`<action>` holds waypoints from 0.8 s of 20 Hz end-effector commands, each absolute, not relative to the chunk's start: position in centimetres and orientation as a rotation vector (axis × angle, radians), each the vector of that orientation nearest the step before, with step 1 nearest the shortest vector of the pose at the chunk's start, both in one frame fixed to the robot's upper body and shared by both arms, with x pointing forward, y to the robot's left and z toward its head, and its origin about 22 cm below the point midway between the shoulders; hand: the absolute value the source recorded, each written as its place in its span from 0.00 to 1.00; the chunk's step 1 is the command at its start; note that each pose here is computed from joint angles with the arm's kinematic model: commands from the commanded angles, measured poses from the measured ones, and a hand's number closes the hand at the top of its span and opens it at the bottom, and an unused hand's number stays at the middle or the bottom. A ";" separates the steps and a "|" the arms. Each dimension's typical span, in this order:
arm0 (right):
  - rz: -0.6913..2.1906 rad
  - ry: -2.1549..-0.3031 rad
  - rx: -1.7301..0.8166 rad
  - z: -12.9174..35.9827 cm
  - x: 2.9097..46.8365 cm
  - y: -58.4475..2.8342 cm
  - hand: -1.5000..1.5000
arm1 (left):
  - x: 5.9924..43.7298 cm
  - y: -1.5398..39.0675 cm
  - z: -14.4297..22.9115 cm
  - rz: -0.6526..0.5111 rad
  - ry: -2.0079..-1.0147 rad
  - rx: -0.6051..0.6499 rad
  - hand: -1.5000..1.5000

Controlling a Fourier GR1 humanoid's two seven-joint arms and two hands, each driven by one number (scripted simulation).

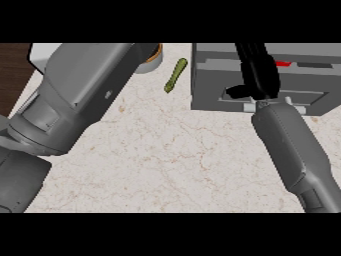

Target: Pick up the can, place it into the drawer and close the drawer

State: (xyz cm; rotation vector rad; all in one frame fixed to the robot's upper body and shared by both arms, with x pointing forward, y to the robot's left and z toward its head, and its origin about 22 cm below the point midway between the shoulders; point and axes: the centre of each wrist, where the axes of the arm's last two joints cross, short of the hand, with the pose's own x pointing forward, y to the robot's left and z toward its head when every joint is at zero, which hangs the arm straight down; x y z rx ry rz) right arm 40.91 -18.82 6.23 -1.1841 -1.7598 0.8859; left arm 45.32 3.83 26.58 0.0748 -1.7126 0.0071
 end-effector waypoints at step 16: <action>0.795 -1.817 -1.349 14.0 47.0 -16.8 0.00 | 44.8 9.0 25.6 -0.021 -1.698 0.065 0.00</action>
